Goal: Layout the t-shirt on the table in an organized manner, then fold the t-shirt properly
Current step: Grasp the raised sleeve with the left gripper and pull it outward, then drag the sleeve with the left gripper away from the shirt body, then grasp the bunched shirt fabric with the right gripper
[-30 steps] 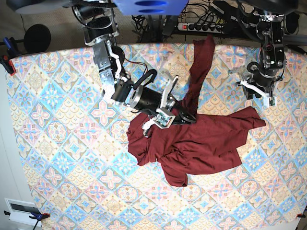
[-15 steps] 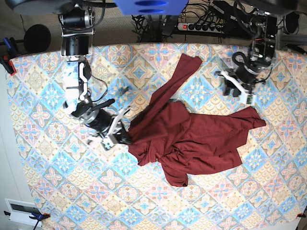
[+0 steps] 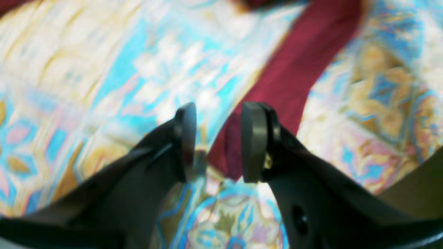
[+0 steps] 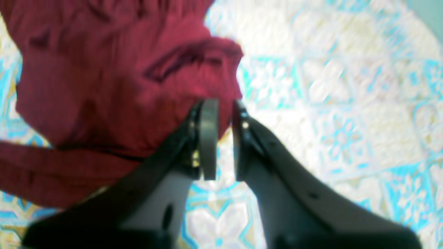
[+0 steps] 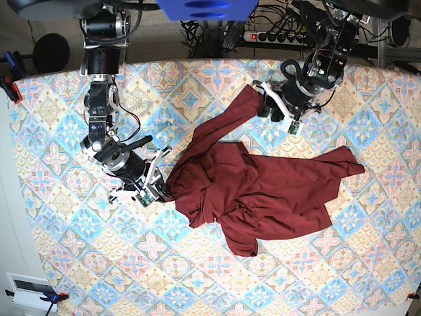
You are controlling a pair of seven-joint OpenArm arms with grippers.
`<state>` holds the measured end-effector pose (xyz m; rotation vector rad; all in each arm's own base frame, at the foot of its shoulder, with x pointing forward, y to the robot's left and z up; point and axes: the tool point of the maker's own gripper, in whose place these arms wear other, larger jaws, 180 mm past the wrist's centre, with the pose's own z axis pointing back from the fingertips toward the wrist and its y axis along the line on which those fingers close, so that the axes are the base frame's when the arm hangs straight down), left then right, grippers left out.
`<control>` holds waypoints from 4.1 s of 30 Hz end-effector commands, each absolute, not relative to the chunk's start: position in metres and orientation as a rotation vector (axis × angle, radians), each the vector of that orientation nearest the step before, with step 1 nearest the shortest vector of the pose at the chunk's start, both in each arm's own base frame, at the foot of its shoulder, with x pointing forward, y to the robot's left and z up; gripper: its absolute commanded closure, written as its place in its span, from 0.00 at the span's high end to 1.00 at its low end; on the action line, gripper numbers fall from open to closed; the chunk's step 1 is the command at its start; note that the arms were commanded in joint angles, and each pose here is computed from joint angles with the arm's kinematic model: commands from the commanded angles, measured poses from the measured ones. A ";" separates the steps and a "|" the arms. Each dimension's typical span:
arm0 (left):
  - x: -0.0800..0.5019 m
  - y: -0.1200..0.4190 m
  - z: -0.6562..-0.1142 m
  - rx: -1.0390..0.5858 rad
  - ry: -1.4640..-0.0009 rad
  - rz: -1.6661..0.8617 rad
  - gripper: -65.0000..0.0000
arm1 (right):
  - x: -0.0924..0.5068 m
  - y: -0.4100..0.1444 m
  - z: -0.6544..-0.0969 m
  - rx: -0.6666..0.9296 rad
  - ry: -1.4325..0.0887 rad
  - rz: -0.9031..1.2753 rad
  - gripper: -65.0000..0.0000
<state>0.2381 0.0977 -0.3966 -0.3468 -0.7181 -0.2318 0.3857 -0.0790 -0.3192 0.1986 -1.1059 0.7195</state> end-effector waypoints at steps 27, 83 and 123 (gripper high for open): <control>0.230 0.041 -0.405 -0.408 -0.705 -0.354 0.31 | 0.375 -0.076 -0.303 0.202 -1.166 0.728 0.14; 0.234 0.440 -0.239 0.505 -0.926 -0.016 0.00 | 0.358 -0.022 -0.315 0.286 -1.116 0.881 0.14; 0.176 0.489 -0.327 0.456 -0.819 0.347 0.00 | 0.422 -0.024 -0.331 0.258 -0.977 0.849 0.35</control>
